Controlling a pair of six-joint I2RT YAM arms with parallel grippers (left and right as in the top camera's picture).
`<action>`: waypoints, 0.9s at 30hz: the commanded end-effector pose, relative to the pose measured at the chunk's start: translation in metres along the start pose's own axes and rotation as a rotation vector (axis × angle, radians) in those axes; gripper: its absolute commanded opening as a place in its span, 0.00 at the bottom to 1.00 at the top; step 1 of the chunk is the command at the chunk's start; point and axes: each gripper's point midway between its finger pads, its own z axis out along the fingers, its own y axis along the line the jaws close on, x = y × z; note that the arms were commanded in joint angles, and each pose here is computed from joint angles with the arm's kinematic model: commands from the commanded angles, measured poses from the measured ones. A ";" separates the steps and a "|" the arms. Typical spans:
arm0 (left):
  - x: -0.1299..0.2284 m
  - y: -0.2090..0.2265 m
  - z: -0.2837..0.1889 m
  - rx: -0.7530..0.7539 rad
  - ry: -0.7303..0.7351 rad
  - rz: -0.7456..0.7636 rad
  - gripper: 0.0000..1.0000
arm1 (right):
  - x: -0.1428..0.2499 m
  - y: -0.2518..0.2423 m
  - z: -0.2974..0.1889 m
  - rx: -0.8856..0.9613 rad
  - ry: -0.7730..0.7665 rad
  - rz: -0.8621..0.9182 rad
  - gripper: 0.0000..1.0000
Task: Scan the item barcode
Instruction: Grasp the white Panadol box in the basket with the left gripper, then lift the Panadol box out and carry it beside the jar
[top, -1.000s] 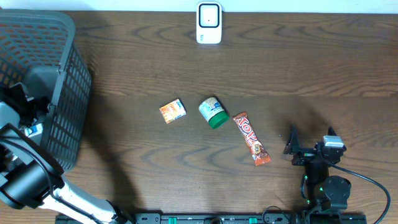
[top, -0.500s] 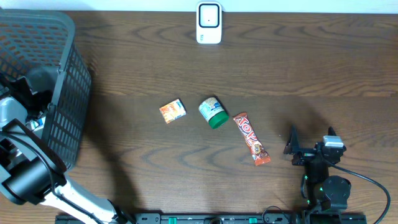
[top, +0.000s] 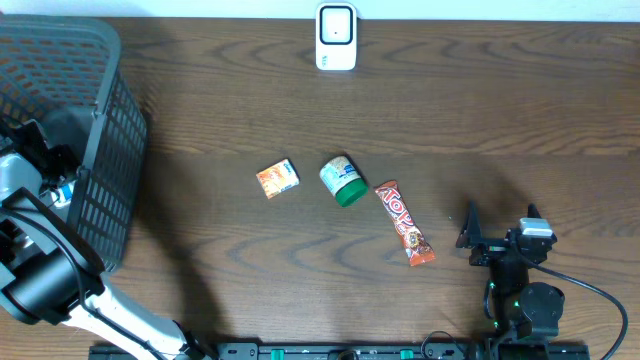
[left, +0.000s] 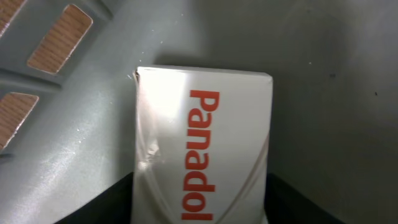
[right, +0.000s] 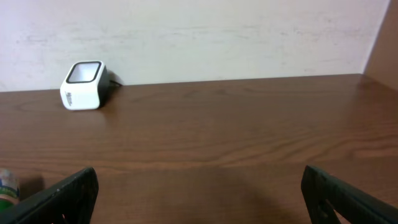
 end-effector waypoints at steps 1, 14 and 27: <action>0.084 -0.021 0.044 0.097 0.248 -0.058 0.61 | 0.000 0.002 0.000 -0.006 -0.001 -0.012 0.99; 0.038 -0.018 -0.030 0.054 0.099 -0.038 0.56 | 0.000 0.002 0.000 -0.006 -0.001 -0.012 0.99; -0.009 -0.023 -0.147 0.027 -0.166 -0.063 0.56 | 0.000 0.002 0.000 -0.006 -0.001 -0.012 0.99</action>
